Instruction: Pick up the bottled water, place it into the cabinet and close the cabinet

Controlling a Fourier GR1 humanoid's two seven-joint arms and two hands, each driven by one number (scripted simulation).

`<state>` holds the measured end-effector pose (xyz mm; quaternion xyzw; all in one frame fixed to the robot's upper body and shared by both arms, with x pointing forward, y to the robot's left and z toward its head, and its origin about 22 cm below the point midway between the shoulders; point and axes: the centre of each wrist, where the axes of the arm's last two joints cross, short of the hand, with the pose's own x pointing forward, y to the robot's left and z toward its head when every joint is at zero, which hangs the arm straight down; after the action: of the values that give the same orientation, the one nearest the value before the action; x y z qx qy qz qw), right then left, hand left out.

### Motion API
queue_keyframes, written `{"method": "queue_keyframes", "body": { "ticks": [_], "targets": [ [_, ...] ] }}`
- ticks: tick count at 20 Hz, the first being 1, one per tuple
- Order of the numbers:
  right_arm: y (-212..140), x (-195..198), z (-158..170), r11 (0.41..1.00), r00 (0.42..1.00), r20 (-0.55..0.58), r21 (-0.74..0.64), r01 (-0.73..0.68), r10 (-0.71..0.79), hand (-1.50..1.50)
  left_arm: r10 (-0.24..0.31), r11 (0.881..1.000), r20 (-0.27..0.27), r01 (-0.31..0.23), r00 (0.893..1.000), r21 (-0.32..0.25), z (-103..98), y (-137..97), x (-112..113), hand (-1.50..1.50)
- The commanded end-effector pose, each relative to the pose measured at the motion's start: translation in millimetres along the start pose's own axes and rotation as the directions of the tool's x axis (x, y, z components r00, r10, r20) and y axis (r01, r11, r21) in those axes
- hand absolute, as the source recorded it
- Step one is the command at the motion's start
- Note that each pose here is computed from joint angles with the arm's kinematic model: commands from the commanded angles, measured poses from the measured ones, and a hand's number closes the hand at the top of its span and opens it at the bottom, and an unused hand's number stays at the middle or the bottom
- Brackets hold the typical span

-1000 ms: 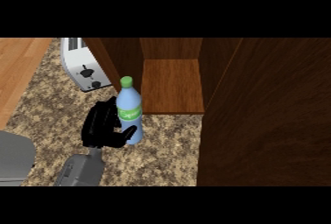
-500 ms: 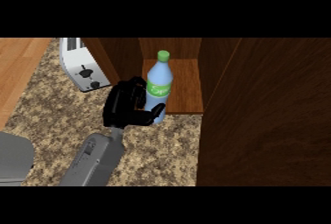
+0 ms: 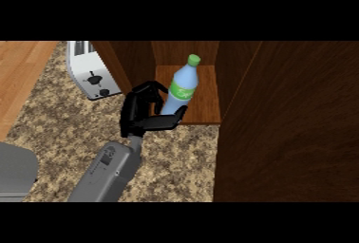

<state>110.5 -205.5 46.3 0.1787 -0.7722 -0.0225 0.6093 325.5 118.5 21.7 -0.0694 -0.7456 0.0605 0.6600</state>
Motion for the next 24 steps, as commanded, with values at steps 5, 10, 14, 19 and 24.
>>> {"method": "queue_keyframes", "body": {
  "ticks": [5,10,14,19,24],
  "targets": [
    [8,-6,-3,1.000,1.000,-0.004,0.009,0.024,-0.024,-1.50,-0.159,0.987,0.088,0.156,0.983,0.034,-58,-46,50,1.50],
    [9,6,-10,1.000,1.000,0.007,0.024,0.011,-0.011,-1.50,-0.224,0.972,0.042,0.220,0.974,0.085,-58,-41,35,1.50],
    [2,-3,-7,0.998,1.000,-0.018,0.055,0.016,-0.015,-1.50,-0.306,0.947,0.045,0.299,0.951,0.119,-62,-18,32,1.50],
    [4,-6,-8,0.998,1.000,-0.013,0.049,0.029,-0.029,-1.50,-0.364,0.920,0.042,0.353,0.930,0.169,-62,-16,26,1.50],
    [1,-7,-8,0.997,0.999,-0.035,0.076,0.017,-0.015,-1.50,-0.470,0.865,0.024,0.455,0.882,0.209,-66,-7,26,1.50]
  ]
}}
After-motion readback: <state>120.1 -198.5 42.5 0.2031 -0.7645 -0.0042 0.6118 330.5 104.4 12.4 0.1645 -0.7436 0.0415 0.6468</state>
